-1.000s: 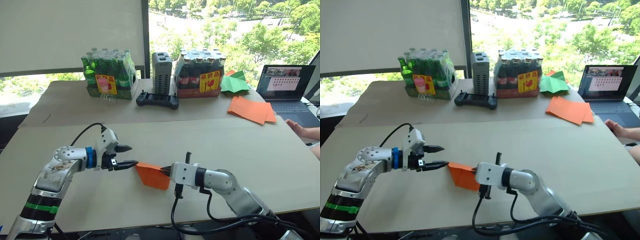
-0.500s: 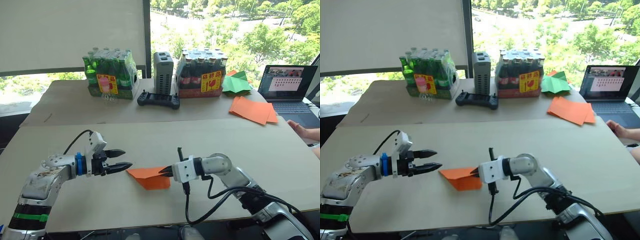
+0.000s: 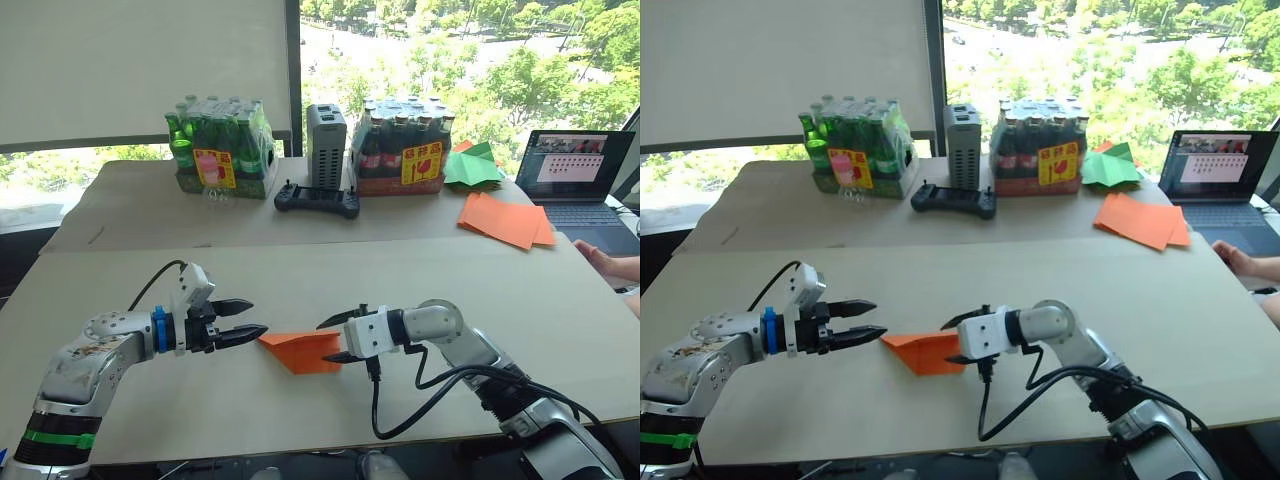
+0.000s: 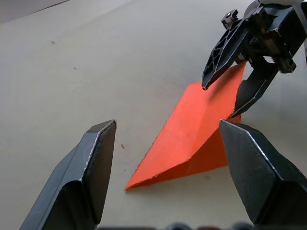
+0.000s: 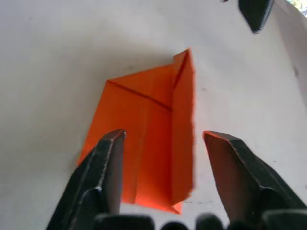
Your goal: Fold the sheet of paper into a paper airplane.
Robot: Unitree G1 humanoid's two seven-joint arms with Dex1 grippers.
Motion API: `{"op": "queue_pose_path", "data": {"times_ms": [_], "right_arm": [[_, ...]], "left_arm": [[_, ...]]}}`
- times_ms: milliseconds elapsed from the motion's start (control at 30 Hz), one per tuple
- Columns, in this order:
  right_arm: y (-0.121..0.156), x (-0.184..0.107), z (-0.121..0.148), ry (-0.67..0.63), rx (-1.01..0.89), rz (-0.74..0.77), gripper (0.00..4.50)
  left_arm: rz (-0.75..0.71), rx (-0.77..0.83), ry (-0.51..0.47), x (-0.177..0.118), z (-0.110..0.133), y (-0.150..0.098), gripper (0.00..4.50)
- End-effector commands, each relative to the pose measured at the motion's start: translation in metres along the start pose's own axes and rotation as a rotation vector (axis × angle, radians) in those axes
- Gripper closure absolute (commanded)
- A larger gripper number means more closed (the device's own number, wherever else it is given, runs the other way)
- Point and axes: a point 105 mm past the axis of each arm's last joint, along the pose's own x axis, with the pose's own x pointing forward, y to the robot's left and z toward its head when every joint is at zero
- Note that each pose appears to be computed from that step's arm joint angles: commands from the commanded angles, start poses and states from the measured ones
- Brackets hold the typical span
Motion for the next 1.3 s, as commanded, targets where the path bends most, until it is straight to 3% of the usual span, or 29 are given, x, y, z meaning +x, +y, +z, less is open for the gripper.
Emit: {"op": "queue_pose_path", "data": {"times_ms": [33, 167, 400, 800, 1067, 1300], "right_arm": [[-0.014, -0.016, 0.024, -0.049, 0.057, -0.096, 1.49], [-0.018, -0.027, 0.039, -0.085, 0.19, -0.205, 1.46], [0.004, -0.026, 0.061, -0.124, 0.382, -0.225, 1.46], [0.038, -0.018, 0.048, 0.0, 0.461, -0.206, 1.46], [0.04, -0.013, 0.034, 0.106, 0.293, -0.21, 1.46], [0.04, -0.008, 0.012, 0.207, 0.107, -0.194, 1.46]], "left_arm": [[-0.028, 0.062, -0.004, 0.005, 0.009, 0.002, 0.9], [-0.095, 0.132, 0.049, 0.016, 0.002, 0.002, 2.1], [-0.194, 0.228, 0.119, 0.039, -0.012, 0.005, 4.42], [-0.269, 0.337, 0.23, 0.061, -0.042, 0.008, 4.42], [-0.31, 0.401, 0.282, 0.064, -0.052, 0.003, 4.42], [-0.325, 0.425, 0.268, 0.067, -0.049, -0.002, 4.42]]}}
